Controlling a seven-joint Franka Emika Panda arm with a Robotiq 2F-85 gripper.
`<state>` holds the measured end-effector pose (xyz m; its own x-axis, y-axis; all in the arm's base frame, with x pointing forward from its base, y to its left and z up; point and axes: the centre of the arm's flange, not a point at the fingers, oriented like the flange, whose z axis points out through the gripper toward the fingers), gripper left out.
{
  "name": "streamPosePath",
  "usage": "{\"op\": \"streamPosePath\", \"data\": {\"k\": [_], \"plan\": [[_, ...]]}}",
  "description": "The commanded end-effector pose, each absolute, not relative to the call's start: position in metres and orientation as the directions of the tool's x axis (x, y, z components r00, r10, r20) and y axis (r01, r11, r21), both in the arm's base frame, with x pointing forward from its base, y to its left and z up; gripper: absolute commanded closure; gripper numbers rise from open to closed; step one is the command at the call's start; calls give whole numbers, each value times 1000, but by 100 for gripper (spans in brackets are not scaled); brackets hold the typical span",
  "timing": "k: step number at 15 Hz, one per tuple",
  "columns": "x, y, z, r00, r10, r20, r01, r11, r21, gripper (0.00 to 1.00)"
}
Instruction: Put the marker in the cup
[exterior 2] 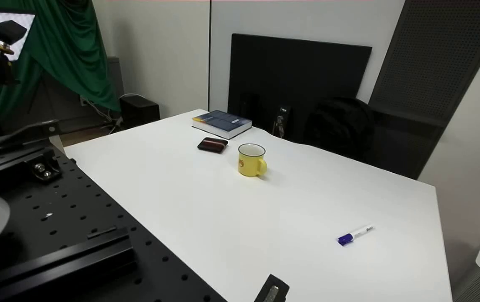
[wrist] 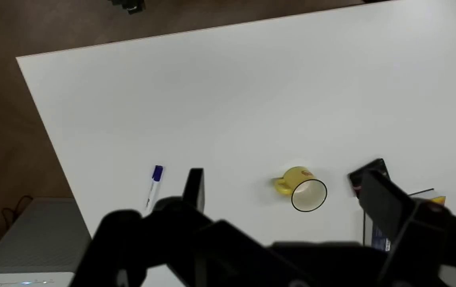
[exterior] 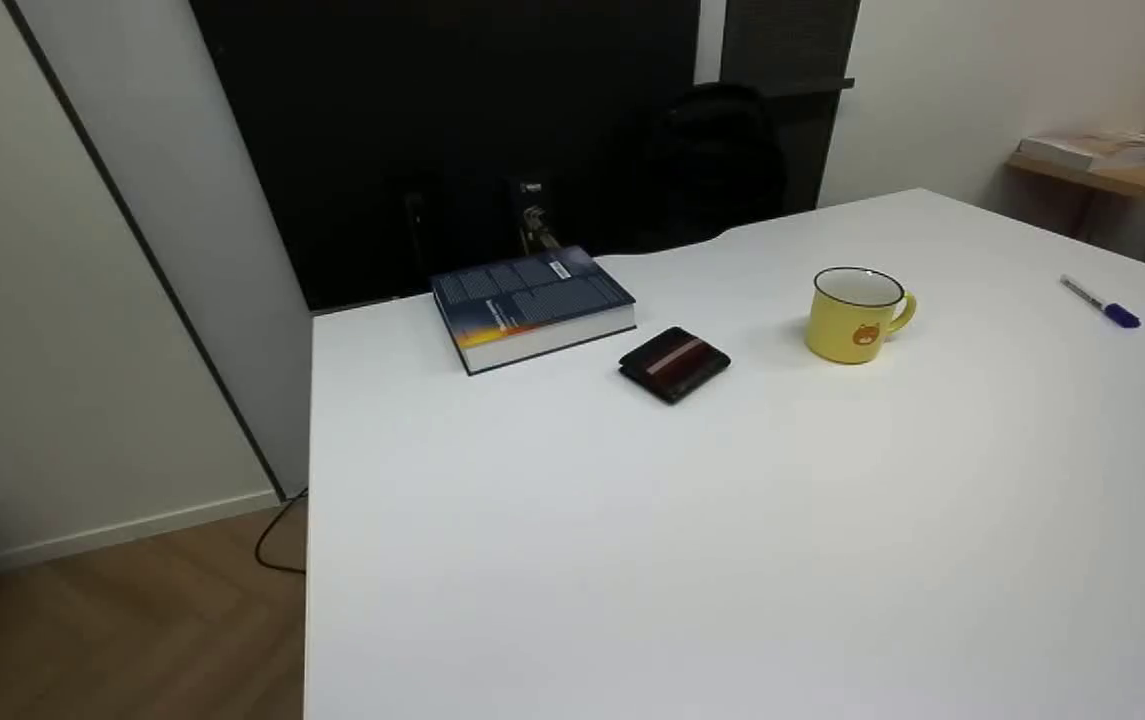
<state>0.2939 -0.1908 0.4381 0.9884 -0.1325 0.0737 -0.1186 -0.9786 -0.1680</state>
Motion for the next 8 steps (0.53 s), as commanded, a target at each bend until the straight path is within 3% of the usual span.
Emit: {"op": "streamPosePath", "data": {"k": [1, 8], "plan": [[294, -191, 438, 988, -132, 74, -119, -979, -168, 0], [301, -210, 441, 968, -215, 129, -194, -968, -156, 0]]}}
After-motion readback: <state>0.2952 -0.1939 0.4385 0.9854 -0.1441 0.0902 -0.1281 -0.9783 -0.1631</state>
